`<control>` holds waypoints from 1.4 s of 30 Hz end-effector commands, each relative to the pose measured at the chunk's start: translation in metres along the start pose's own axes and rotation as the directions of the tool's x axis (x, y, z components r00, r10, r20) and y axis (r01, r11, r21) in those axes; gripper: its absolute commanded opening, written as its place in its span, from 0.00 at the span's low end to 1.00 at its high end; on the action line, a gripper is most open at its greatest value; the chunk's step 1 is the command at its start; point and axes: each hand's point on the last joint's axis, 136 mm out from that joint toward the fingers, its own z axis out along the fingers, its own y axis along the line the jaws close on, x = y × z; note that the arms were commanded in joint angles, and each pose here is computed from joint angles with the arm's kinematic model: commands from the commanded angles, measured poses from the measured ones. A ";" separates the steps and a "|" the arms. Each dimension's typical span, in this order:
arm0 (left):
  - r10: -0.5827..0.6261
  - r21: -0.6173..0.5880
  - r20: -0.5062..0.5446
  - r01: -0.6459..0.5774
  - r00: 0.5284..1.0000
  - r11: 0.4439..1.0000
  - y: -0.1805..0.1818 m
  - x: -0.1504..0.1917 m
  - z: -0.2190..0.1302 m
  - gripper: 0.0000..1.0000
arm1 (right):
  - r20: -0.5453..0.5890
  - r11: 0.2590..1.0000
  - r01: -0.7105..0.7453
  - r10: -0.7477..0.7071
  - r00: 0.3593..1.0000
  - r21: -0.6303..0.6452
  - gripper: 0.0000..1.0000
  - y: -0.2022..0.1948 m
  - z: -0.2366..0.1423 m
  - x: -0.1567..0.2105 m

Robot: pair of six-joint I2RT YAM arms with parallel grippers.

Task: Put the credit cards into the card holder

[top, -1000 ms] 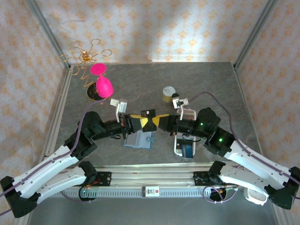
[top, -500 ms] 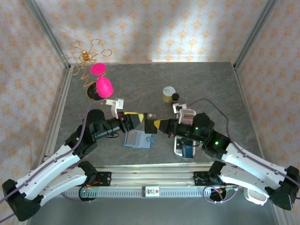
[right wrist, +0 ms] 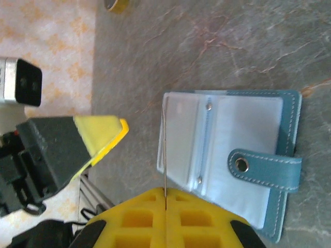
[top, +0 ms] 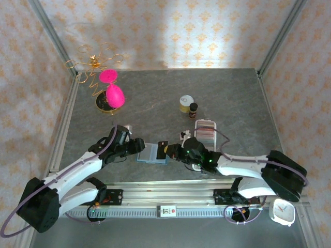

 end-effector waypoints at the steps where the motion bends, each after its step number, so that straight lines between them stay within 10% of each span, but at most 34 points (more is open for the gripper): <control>1: 0.020 -0.053 -0.008 -0.020 1.000 0.998 0.014 0.003 0.009 0.55 | 0.085 0.997 -0.055 0.060 0.995 -0.060 0.00 0.016 0.008 -0.016; 22: 0.141 -0.165 -0.097 -0.155 0.985 0.974 0.019 0.020 0.036 0.60 | 0.048 0.998 -0.054 0.054 0.997 -0.017 0.00 0.006 0.041 -0.008; 42: 0.138 -0.227 -0.152 -0.170 0.979 0.959 0.037 0.037 0.043 0.33 | 0.057 0.996 -0.085 0.082 0.995 0.041 0.00 -0.013 0.053 -0.004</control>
